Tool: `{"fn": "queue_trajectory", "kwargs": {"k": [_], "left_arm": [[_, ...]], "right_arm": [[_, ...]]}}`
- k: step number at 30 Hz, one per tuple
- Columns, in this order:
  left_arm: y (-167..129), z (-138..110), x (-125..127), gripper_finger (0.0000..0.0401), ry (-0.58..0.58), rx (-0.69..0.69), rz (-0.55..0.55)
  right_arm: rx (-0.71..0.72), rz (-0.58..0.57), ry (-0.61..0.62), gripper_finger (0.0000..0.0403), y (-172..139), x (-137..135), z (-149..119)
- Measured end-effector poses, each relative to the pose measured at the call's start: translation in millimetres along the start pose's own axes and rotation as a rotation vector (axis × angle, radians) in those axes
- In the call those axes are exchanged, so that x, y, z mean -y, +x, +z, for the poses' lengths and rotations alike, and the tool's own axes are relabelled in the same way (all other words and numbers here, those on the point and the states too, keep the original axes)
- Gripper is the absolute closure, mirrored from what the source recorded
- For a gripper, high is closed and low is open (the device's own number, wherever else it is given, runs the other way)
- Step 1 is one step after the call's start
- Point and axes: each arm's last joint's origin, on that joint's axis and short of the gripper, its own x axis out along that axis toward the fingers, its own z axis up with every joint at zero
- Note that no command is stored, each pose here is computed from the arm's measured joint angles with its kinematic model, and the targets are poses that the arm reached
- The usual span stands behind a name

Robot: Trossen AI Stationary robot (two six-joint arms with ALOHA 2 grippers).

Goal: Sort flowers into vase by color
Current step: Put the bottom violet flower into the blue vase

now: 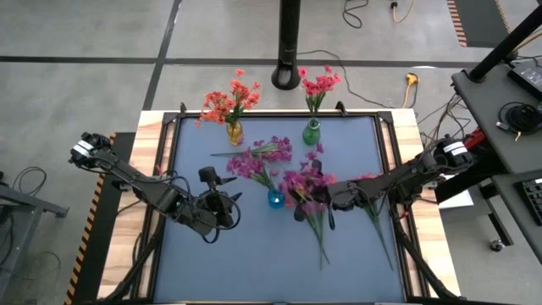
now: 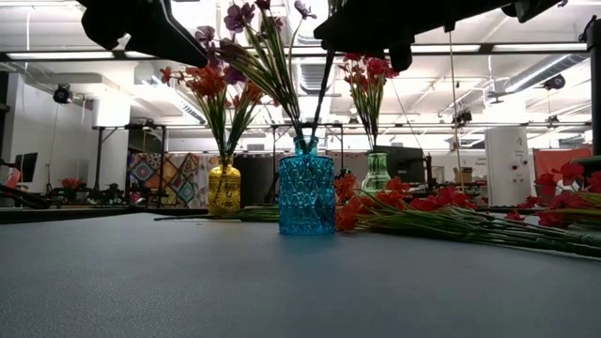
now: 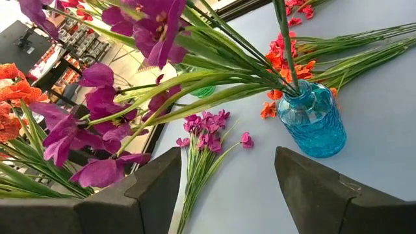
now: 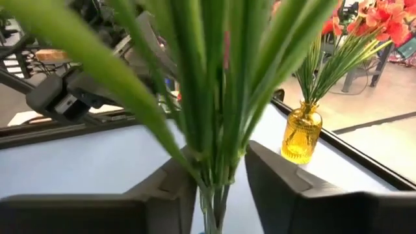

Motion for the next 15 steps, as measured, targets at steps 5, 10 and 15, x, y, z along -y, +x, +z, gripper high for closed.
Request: {"fn": "queue_trajectory", "kwargs": {"k": [5,10,15], "left_arm": [[0.0,0.0,0.0,0.0170,-0.002,0.000,0.000],[0.1,0.0,-0.1,0.0170,-0.002,0.000,0.000],[0.1,0.0,-0.1,0.0170,-0.004,0.000,0.000]], "right_arm": [[-0.053,-0.005,0.003,0.0239,-0.2,0.6,-5.9],[-0.086,-0.007,0.008,0.0207,-0.5,1.1,-9.5],[-0.082,-0.006,0.012,0.0192,-1.6,1.7,-7.6]]}}
